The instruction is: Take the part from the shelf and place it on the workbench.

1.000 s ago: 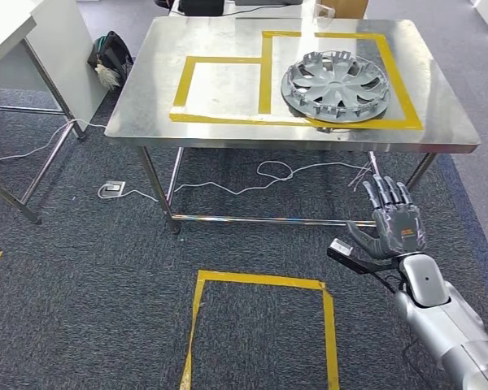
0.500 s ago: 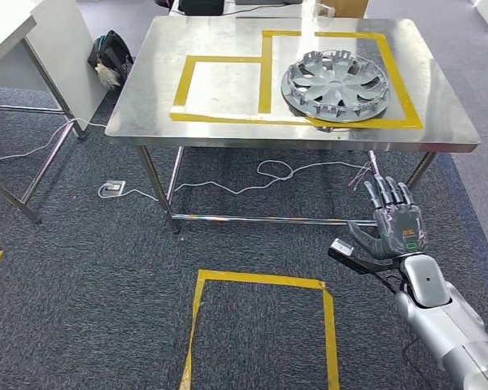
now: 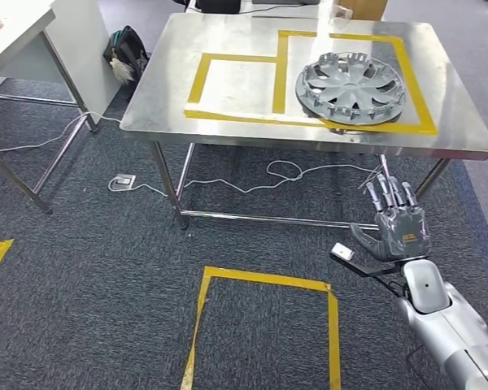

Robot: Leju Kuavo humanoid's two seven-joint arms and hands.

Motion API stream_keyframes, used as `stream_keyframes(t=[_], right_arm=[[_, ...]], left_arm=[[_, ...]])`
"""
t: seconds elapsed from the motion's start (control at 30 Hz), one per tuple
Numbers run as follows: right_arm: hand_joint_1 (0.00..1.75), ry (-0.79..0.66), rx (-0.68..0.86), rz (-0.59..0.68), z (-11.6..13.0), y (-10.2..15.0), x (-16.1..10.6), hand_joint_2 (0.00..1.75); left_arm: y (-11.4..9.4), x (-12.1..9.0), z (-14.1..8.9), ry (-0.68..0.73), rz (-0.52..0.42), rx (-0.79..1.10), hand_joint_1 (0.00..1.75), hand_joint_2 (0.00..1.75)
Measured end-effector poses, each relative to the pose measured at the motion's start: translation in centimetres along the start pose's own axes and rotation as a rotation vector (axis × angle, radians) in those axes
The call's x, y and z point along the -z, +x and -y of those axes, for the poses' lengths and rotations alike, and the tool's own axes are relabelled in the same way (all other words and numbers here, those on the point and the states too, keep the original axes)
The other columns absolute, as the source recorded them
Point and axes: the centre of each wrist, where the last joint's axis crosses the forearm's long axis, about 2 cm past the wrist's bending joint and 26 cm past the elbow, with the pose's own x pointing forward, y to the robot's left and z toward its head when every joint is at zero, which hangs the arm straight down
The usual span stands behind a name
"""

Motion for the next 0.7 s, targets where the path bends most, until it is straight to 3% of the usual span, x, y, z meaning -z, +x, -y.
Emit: stream_keyframes(t=[0.7], right_arm=[[0.00,0.001,0.078,-0.033,-0.05,-0.60,-0.99,0.00]], left_arm=[[-0.65,-0.09,0.19,0.001,-0.006,-0.027,0.00,0.00]])
